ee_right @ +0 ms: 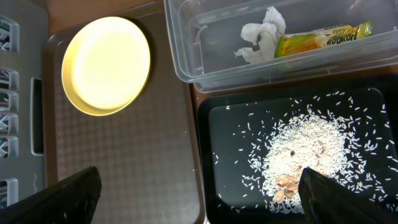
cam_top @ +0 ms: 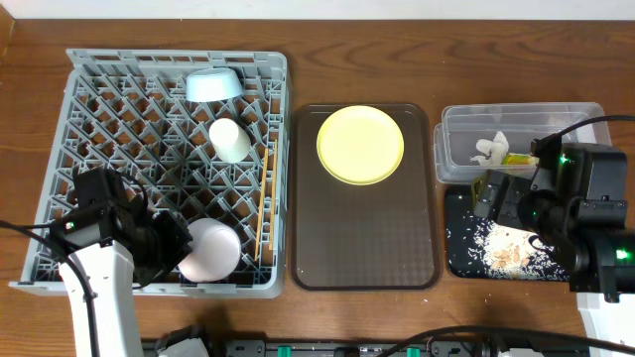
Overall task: Sort waste into correct bins and load items into the dishwasher
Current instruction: 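Open the left gripper to release the pink cup in the rack, then raise the left gripper and move it toward the yellow plate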
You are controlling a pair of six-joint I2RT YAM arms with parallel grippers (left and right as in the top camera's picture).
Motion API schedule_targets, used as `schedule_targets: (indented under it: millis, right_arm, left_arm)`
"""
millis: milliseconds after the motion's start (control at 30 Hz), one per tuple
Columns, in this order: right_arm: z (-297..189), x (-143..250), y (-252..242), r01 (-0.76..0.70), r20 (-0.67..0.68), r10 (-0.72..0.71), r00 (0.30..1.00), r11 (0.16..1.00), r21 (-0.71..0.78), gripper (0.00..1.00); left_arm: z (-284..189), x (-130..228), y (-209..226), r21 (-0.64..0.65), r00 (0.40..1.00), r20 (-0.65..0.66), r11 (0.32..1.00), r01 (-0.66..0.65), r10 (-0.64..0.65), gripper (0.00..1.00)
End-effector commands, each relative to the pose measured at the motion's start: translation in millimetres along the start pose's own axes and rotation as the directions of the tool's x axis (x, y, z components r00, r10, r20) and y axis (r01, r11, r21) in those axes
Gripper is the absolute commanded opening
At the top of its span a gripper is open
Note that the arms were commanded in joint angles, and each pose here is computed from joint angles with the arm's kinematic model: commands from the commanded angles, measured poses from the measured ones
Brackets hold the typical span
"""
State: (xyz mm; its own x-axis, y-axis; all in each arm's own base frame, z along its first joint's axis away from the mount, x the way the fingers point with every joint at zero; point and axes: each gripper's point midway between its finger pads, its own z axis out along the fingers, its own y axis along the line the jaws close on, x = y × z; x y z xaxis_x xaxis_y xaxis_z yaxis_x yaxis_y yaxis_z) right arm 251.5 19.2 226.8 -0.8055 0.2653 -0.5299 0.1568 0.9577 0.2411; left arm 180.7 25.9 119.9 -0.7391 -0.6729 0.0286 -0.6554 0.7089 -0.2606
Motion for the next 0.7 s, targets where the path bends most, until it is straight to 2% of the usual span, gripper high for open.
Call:
schedule_targets:
  millis: [0,367,433,600,667]
  right_arm:
    - [-1,-1,-1,-0.008,0.004,0.008,1.0,1.0,0.008,0.99]
    - [-1,-1,-1,-0.008,0.004,0.008,1.0,1.0,0.008,0.99]
    - [-1,-1,-1,-0.008,0.004,0.008,1.0,1.0,0.008,0.99]
    - [-1,-1,-1,-0.008,0.004,0.008,1.0,1.0,0.008,0.99]
    - [-1,-1,-1,-0.008,0.004,0.008,1.0,1.0,0.008,0.99]
  left_arm:
    - [-2,1,-3,0.005,1.0,0.0,1.0,0.014,-0.014,0.08]
    - [-3,21,-30,0.06,0.993,-0.017,0.992,-0.112,0.113,0.08]
    - [-1,22,-30,0.037,0.992,-0.013,0.991,-0.125,0.126,0.08]
    - [3,18,-14,-0.112,0.99,0.029,0.985,-0.134,0.138,0.08]
    - [7,19,-15,-0.121,0.99,0.03,0.983,-0.136,0.14,0.08]
